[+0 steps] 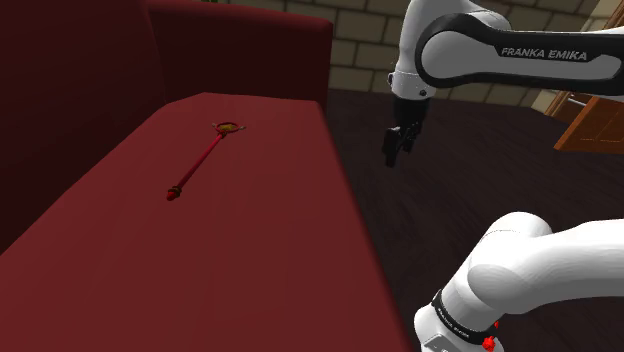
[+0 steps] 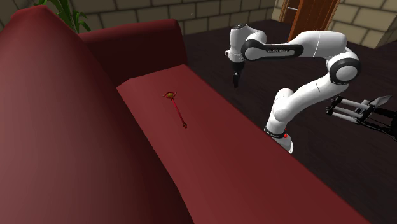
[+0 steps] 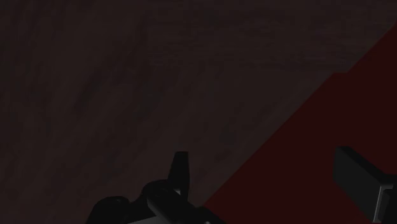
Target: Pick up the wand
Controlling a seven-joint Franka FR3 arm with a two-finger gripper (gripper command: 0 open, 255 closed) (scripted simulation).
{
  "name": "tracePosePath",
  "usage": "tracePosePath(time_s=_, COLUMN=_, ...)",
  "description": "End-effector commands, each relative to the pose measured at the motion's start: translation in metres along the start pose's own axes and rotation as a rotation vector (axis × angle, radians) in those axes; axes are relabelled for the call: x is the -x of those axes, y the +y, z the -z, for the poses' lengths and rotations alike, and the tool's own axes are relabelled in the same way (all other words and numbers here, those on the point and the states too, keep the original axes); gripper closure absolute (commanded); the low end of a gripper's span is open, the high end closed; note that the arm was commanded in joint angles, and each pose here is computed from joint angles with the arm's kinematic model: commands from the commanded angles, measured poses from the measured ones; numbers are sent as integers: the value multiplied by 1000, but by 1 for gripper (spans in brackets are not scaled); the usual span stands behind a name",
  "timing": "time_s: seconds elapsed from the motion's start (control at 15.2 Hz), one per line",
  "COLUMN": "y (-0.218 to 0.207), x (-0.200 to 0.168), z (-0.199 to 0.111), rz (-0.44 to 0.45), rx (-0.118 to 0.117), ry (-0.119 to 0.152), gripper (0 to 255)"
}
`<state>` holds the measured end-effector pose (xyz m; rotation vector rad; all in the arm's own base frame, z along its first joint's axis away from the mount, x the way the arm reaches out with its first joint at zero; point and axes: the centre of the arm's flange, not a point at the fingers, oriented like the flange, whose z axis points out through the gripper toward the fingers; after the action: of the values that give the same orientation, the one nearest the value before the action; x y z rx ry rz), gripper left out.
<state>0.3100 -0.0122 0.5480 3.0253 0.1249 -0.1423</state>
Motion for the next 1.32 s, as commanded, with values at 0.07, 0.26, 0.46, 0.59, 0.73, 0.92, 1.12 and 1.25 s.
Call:
tracePosePath(time_s=0.07, y=-8, x=-9, z=3, rz=-3, rx=-3, ry=2, gripper=0)
tracePosePath(time_s=0.26, y=-34, x=-35, z=13, rz=-12, rx=-13, ry=7, gripper=0)
tracePosePath(time_s=0.46, y=-59, x=-62, z=24, rz=-21, rx=-23, ry=13, gripper=0)
tracePosePath(time_s=0.59, y=-75, x=-80, z=31, rz=-27, rx=-30, ry=16, gripper=0)
tracePosePath(time_s=0.73, y=-91, x=-98, z=38, rz=-33, rx=-36, ry=20, gripper=0)
tracePosePath(time_s=0.92, y=-115, x=-125, z=49, rz=-42, rx=-46, ry=25, gripper=0)
tracePosePath(time_s=1.12, y=-139, x=-153, z=61, rz=-51, rx=-56, ry=31, gripper=0)
tracePosePath(time_s=1.25, y=-154, x=-171, z=69, rz=-57, rx=-62, ry=34, gripper=0)
